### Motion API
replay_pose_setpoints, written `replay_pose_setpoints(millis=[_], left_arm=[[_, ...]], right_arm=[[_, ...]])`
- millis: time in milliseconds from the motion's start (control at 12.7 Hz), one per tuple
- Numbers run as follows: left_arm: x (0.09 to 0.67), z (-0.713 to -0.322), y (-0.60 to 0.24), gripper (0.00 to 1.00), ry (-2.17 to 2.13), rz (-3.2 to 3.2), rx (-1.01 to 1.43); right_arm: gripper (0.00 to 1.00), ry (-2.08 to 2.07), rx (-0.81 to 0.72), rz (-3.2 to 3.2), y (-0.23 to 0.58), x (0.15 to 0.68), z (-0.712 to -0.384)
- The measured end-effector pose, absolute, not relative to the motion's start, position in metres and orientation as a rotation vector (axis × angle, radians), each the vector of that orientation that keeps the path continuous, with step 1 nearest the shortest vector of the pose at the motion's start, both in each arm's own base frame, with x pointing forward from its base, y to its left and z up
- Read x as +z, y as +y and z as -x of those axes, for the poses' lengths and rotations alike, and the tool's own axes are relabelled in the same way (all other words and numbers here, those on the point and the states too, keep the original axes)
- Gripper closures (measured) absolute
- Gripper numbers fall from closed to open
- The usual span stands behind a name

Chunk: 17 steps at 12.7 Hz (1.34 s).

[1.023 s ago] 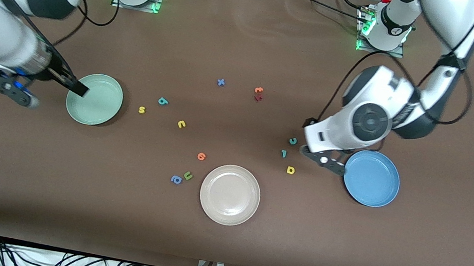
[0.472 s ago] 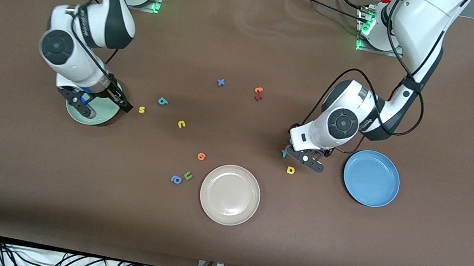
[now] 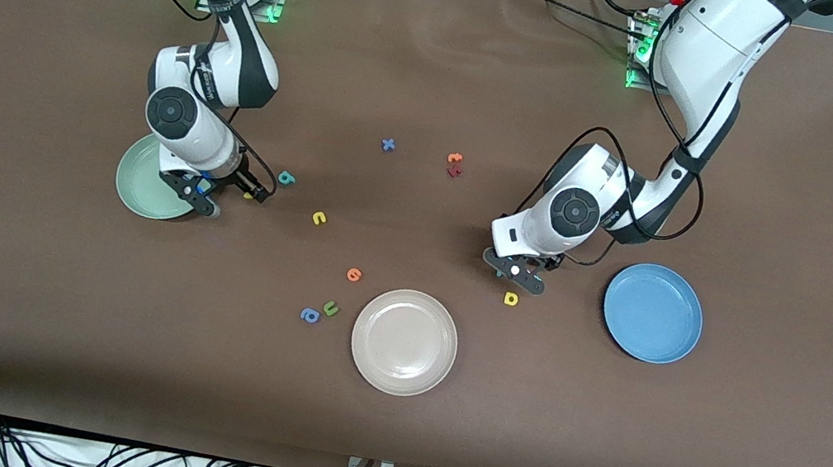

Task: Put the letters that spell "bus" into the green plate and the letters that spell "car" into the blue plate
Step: 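Grasp cyan c with the left gripper while the right gripper grasps yellow s, then drop the c and s onto the blue and green plates with both grippers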

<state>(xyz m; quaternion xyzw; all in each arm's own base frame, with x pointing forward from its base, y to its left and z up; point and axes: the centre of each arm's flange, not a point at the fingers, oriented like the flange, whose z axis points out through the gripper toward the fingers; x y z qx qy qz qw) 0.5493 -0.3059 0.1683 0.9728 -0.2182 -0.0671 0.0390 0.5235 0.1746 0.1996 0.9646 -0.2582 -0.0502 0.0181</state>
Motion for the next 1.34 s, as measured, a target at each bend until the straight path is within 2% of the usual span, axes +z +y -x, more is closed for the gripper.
replay_pose_setpoints(millis=[157,315,708,787,865,944,1102,1338], left_arm=[[0.169,-0.55,-0.305,0.47,-0.673,-2.982,-0.202],[0.17,-0.549,-0.308,0.69,-0.681,-2.978,-0.199],[0.183,-0.559,-0.305,0.69,-0.695,-2.974,-0.162],[0.196,-0.568,-0.295,0.69,-0.702,-2.976,-0.153],[0.211,-0.579,-0.278,0.69,-0.707,-2.978,-0.154],[0.225,-0.59,-0.254,0.69,-0.719,-2.975,-0.15],[0.246,-0.611,-0.199,0.69,-0.714,-2.974,-0.129],[0.25,-0.628,-0.121,0.69,-0.738,-2.959,-0.138]], right_arm=[[0.33,-0.755,-0.159,-3.008,0.174,0.197,-0.523],[0.33,-0.742,-0.146,-3.017,0.175,0.193,-0.524],[0.35,-0.705,-0.132,-3.031,0.174,0.174,-0.524],[0.44,-0.7,-0.126,-3.034,0.175,0.175,-0.525],[0.44,-0.697,-0.127,-3.035,0.174,0.175,-0.525],[0.51,-0.694,-0.122,-3.038,0.175,0.176,-0.526],[0.75,-0.693,-0.119,-3.04,0.176,0.178,-0.526],[0.75,-0.693,-0.121,-3.039,0.176,0.178,-0.526]])
